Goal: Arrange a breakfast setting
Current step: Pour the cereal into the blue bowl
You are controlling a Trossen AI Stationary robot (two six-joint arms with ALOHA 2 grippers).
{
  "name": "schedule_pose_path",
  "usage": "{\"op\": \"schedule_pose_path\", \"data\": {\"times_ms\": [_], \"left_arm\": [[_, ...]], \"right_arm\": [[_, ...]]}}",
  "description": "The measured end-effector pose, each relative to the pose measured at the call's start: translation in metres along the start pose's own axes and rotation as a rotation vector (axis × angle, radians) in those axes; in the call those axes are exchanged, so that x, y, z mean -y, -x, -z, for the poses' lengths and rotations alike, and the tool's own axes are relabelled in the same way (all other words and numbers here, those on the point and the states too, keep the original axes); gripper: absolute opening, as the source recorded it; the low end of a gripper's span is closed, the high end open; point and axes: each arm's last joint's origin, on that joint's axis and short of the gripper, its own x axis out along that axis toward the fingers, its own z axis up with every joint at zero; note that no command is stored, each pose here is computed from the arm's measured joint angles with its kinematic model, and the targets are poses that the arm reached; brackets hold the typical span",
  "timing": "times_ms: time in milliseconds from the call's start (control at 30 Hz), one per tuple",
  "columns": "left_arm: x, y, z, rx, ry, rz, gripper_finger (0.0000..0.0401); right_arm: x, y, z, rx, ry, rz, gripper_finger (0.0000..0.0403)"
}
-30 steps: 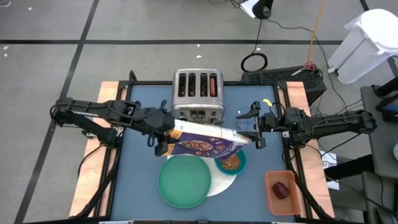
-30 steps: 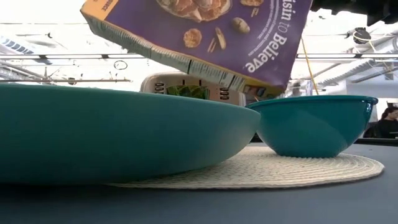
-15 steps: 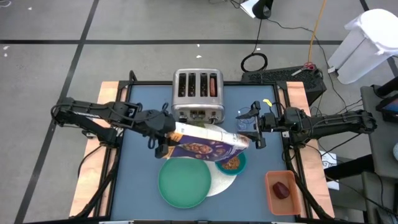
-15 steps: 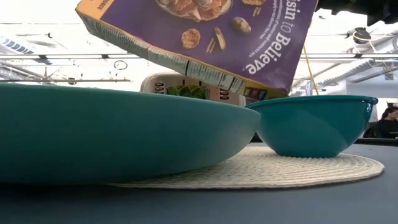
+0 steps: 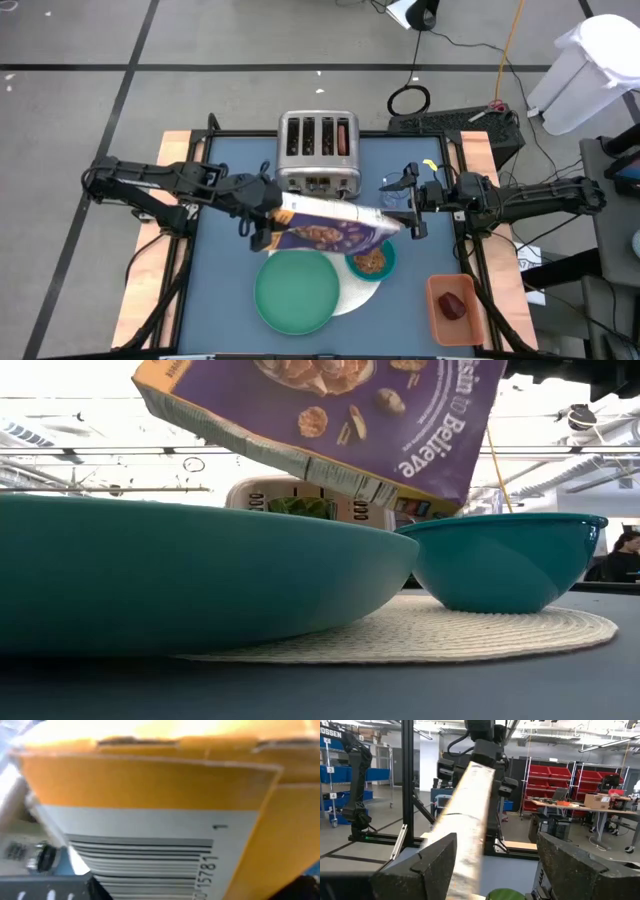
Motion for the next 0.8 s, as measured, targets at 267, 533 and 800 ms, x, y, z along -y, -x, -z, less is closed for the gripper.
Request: {"op": "schedule_pose_path", "data": {"times_ms": [267, 533, 800], "left_arm": [[-0.001, 0.0, 0.0, 0.005, 0.013, -0.013, 0.0175], [-0.001, 0.0, 0.0, 0.004, 0.012, -0.01, 0.0175], [0.0, 0.0, 0.0, 0.003, 0.007, -0.008, 0.0175]], "right_arm": [[0.0, 0.0, 0.0, 0.0, 0.001, 0.0, 0.0267], [0.0, 0.0, 0.0, 0.002, 0.001, 0.0, 0.0267], [0.0, 0.01, -0.01, 0.054, 0.001, 0.004, 0.0267]]}}
